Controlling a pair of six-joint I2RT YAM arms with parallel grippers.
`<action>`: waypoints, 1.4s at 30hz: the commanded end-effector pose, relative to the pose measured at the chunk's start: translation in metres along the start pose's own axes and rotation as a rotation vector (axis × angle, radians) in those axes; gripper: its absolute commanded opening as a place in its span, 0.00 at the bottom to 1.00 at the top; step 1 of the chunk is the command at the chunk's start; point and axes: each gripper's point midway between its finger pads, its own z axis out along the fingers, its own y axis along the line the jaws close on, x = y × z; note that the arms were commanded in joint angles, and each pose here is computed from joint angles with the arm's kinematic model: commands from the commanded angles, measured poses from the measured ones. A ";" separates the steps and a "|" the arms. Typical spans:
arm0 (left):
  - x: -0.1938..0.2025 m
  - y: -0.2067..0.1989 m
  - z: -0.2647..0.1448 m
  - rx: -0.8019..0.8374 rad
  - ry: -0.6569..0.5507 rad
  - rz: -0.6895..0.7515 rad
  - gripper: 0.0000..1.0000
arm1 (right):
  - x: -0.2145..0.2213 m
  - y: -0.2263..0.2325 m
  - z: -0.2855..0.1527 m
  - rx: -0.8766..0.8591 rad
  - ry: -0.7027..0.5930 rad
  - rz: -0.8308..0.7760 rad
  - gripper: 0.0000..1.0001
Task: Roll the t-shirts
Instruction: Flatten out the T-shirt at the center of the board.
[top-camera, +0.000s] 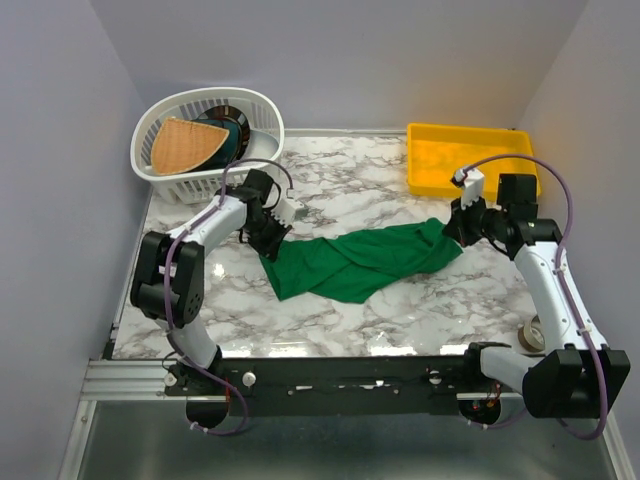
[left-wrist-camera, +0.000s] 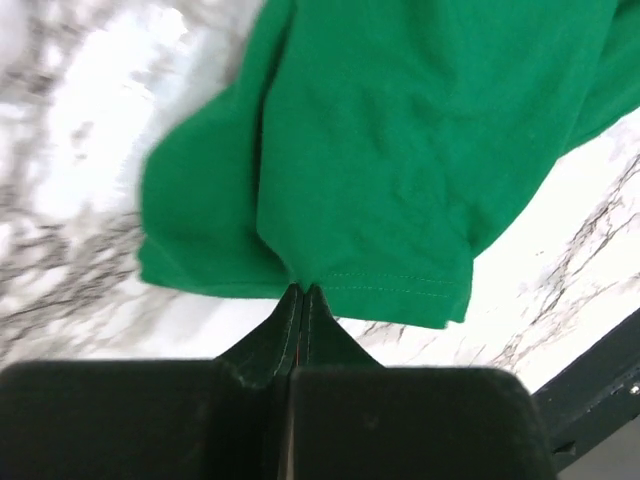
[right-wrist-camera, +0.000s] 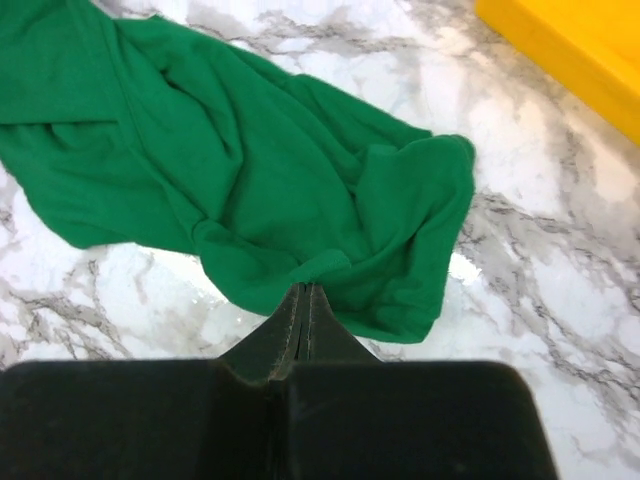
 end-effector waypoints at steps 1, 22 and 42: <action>-0.056 0.012 -0.069 -0.144 -0.193 0.126 0.00 | -0.054 -0.037 -0.018 0.179 -0.131 -0.051 0.00; 0.009 -0.109 -0.089 0.144 -0.108 0.400 0.50 | 0.014 -0.012 -0.033 0.175 0.007 -0.133 0.00; 0.004 -0.051 0.017 0.007 -0.050 -0.003 0.54 | 0.016 -0.015 -0.013 0.136 0.032 -0.041 0.00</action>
